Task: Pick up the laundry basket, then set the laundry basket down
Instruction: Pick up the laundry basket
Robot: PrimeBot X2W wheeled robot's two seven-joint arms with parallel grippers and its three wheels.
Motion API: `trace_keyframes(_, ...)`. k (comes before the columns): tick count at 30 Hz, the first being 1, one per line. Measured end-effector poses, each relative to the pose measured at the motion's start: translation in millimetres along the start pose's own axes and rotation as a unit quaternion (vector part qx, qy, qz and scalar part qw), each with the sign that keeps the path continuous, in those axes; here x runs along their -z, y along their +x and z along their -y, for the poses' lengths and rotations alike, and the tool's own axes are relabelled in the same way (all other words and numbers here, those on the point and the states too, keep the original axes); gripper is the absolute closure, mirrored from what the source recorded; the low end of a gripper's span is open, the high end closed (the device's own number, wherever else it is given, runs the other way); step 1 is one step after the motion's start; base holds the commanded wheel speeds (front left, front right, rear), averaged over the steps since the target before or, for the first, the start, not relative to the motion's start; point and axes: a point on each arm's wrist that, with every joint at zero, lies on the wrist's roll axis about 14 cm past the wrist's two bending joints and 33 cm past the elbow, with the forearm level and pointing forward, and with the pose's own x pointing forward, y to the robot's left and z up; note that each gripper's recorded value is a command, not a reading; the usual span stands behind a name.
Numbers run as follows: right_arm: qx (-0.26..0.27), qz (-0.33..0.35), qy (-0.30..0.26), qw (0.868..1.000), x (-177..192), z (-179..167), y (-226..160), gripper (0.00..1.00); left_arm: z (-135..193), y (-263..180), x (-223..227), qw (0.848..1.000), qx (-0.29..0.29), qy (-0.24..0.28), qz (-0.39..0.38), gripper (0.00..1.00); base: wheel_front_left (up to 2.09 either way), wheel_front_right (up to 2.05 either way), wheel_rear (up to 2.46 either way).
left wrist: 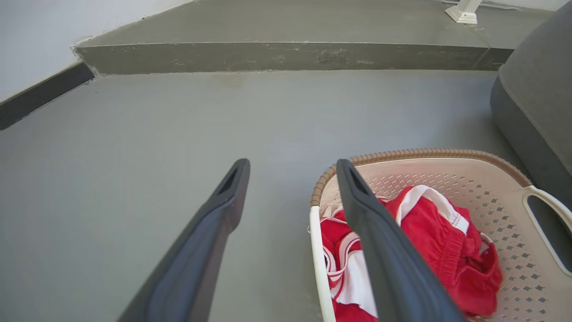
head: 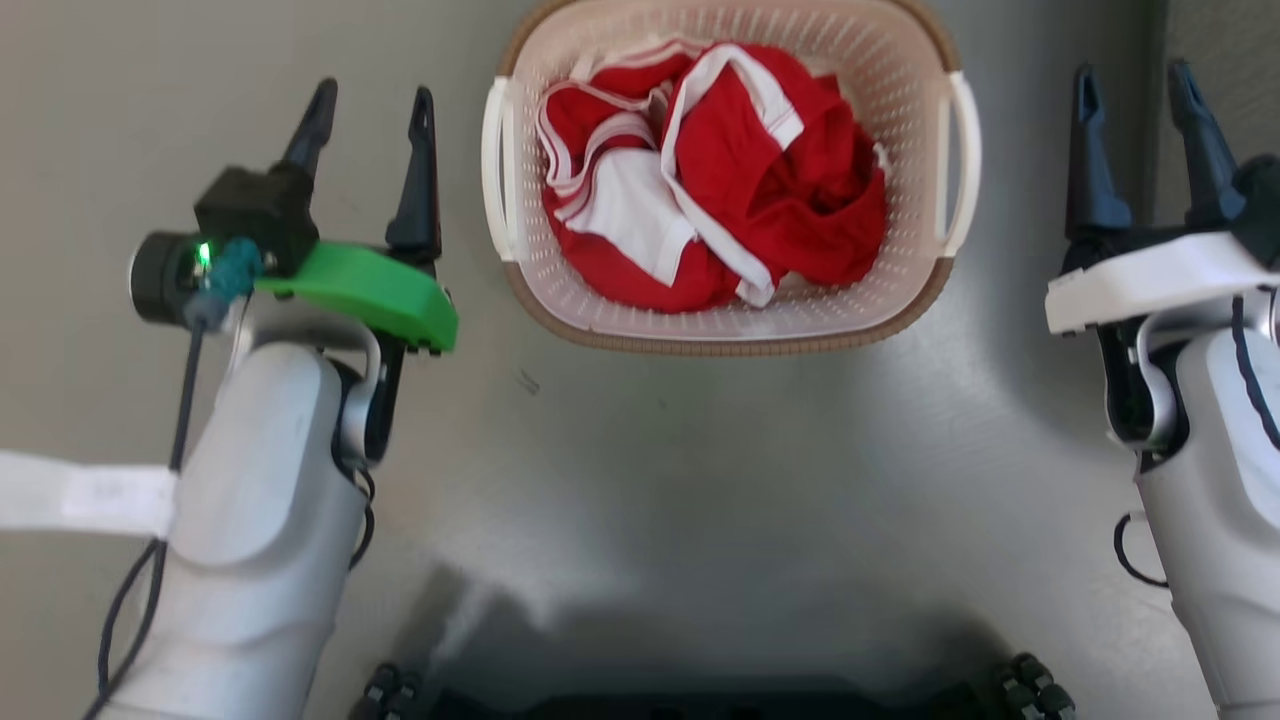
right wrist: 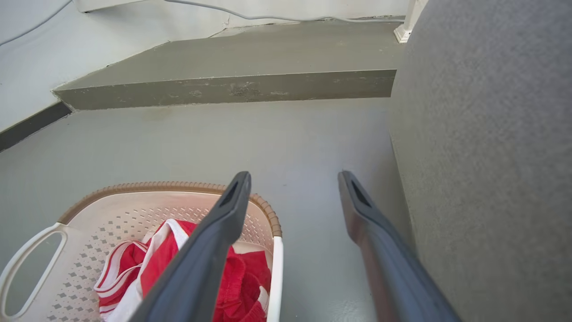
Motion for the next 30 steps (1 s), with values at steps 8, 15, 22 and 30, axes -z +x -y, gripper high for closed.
trace_keyframes(8,-0.016,-0.042,0.0,0.999,39,-6,19,0.0,-11,19,37,0.999,0.001,-0.006,-0.051,0.0,0.0,0.0,0.0)
trace_keyframes(15,-0.034,-0.099,0.008,0.994,78,-21,18,0.0,-15,26,66,0.995,0.007,-0.018,-0.097,0.0,0.0,0.0,0.0)
trace_keyframes(22,-0.03,-0.139,0.016,0.99,101,-25,17,0.0,-4,32,90,0.99,0.029,-0.022,-0.138,0.0,0.0,0.0,0.0)
trace_keyframes(30,-0.026,-0.157,0.015,0.987,115,-21,27,0.0,4,38,121,0.982,0.044,-0.032,-0.183,0.0,0.0,0.0,0.0)
